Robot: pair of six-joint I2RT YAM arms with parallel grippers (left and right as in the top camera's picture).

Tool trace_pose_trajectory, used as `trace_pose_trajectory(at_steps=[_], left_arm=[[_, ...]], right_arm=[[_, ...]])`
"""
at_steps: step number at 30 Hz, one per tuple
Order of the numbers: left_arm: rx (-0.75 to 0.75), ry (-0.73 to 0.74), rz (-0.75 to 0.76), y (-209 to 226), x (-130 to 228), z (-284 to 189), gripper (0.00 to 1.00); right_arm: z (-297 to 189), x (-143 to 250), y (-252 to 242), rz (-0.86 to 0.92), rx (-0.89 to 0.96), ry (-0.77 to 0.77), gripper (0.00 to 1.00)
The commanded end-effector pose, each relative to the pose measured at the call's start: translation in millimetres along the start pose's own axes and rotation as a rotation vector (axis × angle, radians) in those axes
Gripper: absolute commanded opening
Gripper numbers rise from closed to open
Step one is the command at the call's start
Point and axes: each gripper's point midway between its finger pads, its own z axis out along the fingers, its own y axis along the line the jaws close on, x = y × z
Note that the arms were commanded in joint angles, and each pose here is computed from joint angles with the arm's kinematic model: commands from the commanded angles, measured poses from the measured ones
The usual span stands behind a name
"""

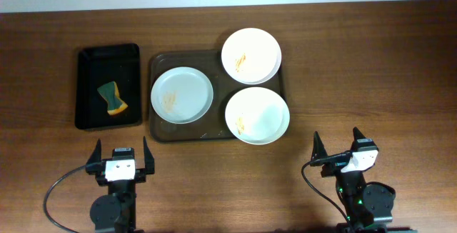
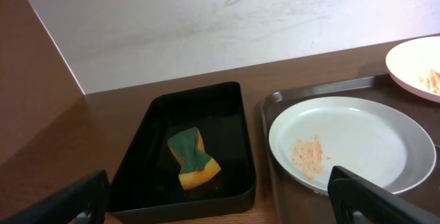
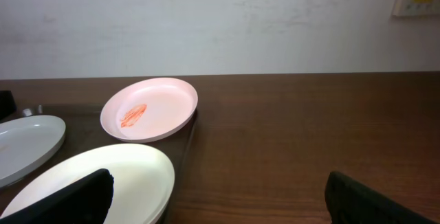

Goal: Clean dirty plates on tray and stack at the side

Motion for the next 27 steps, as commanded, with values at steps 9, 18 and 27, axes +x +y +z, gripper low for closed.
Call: trace_pose_trajectory(at_steps=[9, 18, 27], left_arm=[[0.041, -0.032, 0.015, -6.6, -6.2, -0.4, 0.99], [0.121, -0.208, 0.023, -6.2, -102.1, -8.3, 0.99], [0.324, 0.343, -0.058, -13.8, -153.5, 110.2, 0.99]], right_arm=[[-3.8, -35.7, 18.7, -0.027, -0.103, -0.151, 0.98], [-23.4, -100.6, 31.7, -0.062, -0.156, -0.355, 0.98], [33.2, -139.4, 51.7, -0.036, -0.274, -0.113, 0.98]])
